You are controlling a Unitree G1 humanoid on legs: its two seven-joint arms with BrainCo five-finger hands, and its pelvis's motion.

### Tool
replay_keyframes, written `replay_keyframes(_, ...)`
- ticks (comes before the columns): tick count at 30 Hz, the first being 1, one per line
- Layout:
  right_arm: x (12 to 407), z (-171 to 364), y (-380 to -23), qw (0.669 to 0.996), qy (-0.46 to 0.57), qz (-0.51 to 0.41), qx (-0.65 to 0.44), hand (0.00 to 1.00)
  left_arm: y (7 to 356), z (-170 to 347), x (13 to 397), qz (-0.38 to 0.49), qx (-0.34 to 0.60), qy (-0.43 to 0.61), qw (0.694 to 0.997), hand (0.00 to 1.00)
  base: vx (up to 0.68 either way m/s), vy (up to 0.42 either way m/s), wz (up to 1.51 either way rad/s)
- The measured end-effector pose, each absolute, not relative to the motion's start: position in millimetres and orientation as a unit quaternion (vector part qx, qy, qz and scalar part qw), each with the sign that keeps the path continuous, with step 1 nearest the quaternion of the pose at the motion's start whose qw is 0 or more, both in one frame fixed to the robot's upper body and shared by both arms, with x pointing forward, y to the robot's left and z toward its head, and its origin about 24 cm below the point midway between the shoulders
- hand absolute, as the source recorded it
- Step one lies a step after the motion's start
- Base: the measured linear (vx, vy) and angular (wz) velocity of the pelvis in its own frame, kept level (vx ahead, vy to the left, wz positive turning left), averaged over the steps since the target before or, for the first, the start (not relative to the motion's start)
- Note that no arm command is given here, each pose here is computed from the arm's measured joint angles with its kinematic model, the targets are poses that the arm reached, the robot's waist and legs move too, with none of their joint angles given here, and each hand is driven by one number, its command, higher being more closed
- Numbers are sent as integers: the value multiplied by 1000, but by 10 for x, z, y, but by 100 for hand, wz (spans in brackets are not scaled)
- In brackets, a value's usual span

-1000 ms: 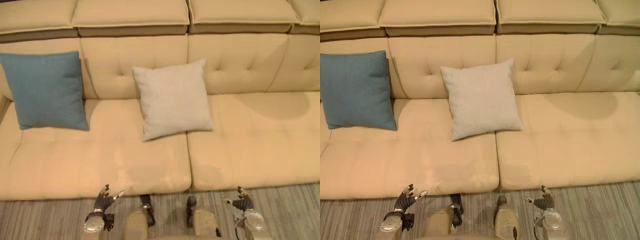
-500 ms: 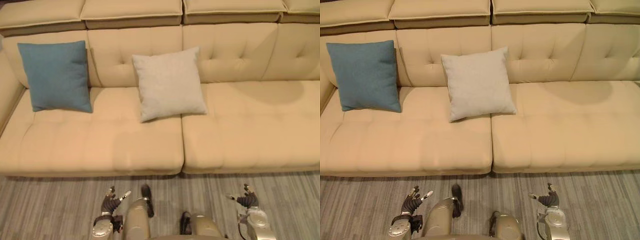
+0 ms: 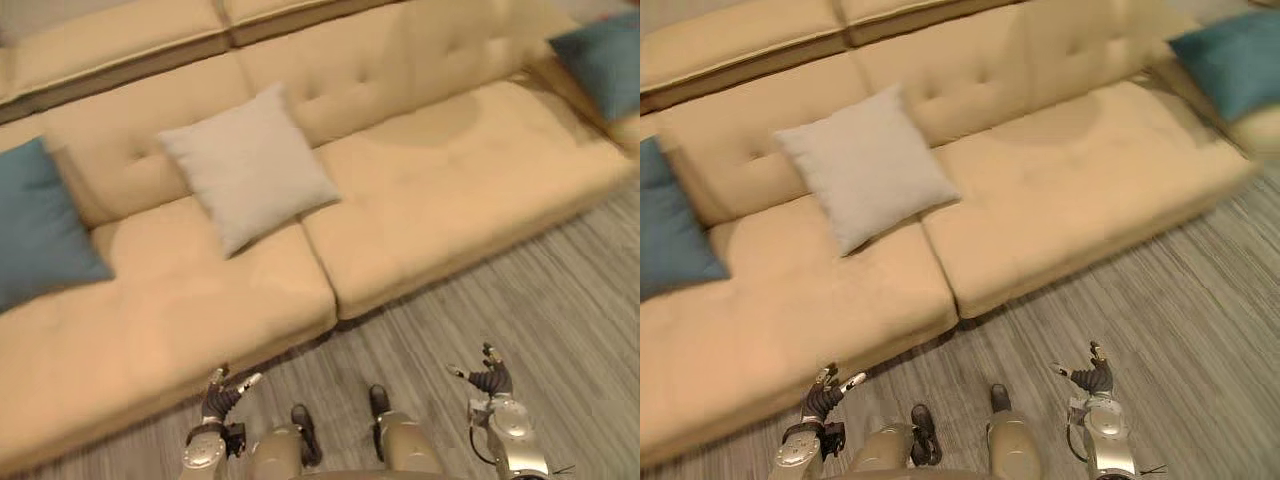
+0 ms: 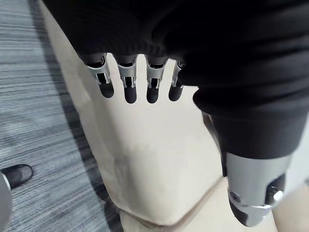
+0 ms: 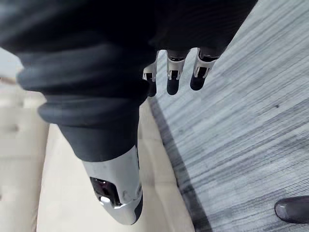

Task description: Pick up cushions and gather them together orderly.

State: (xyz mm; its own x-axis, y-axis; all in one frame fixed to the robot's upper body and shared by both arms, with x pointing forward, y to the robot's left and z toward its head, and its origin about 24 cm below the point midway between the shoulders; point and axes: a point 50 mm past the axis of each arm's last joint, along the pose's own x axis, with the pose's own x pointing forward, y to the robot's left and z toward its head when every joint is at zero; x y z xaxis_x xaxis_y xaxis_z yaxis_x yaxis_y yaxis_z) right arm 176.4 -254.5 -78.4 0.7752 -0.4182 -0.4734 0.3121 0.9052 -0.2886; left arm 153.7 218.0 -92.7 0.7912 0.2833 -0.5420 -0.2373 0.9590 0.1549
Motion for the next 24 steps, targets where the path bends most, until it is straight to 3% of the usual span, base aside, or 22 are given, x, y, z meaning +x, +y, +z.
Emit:
replay_keyframes(8,1875,-875,-2420,936,294,-168,-98,0,2274,-877,1628,133,61,285,947,0,123,-77,-229)
replay_keyframes(14,1810,-969,-2391,927,320,-160,-112,0,1878,-898,1742,77,39,278,957,0,331,-51,-205)
replay_keyframes(24,1662,-1083,-2429,911,355,-173,-120,0,1885,-903,1687,105,24,277,955,0,410,213,-64)
